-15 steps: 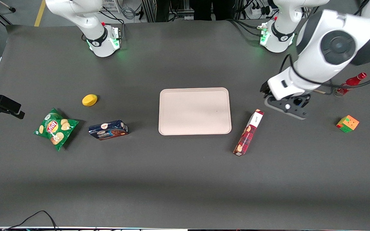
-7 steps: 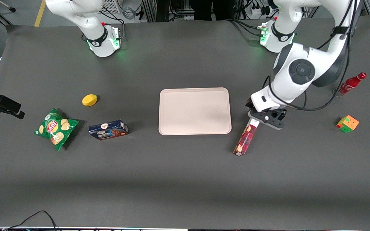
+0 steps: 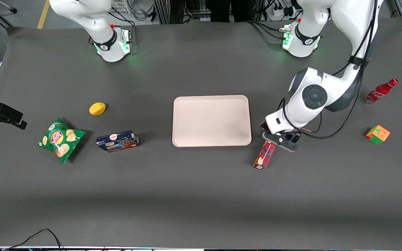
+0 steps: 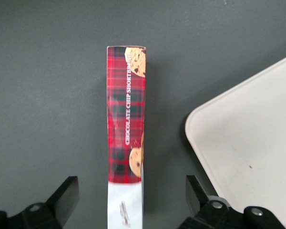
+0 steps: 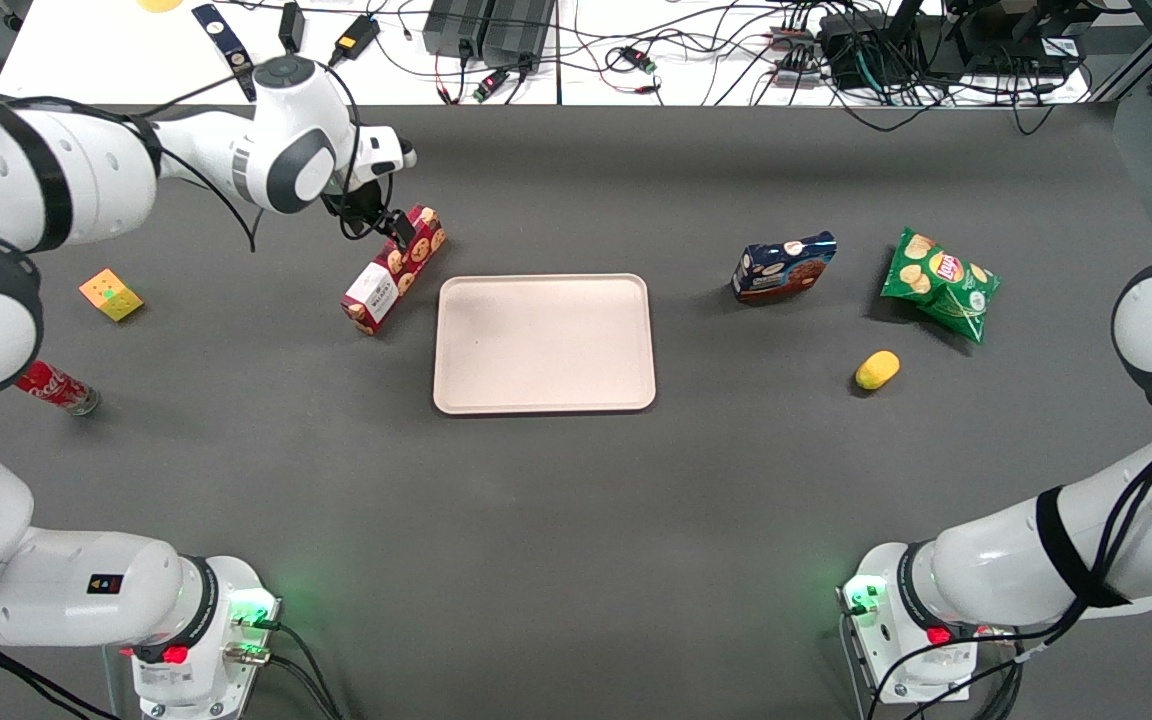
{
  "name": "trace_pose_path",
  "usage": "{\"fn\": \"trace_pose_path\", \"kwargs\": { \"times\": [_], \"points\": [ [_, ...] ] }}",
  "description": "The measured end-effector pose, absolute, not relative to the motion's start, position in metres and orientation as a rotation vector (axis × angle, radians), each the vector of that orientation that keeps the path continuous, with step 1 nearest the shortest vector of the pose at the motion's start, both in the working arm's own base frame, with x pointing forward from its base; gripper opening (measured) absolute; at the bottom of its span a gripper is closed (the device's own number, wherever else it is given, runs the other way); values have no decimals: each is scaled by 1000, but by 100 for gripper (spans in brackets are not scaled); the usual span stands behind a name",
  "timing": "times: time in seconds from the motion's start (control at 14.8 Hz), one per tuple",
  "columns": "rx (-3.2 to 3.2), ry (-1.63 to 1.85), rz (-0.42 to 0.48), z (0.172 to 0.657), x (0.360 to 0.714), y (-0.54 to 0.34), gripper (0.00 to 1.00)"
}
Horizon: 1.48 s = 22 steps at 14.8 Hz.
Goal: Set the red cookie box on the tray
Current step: 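Close the left gripper on the box end and lift it upright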
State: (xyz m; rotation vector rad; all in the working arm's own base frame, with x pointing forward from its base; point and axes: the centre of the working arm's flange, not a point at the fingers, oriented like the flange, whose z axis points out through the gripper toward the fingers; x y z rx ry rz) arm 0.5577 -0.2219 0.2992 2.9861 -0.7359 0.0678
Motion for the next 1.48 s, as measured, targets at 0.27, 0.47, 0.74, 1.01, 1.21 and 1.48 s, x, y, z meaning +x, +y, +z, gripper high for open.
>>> {"fn": "trace_pose_path", "kwargs": {
  "times": [0.27,0.47,0.74,1.01,1.21,1.48],
  "points": [
    [3044,-744,62,263,559,-223,100],
    [3090,-660,43,241,558,-225,100],
    [3079,-638,42,223,557,-231,100],
    [3054,-656,76,206,557,-235,96],
    [3055,-685,81,201,558,-236,76],
    [3059,-681,110,207,566,-233,33]
  ]
}}
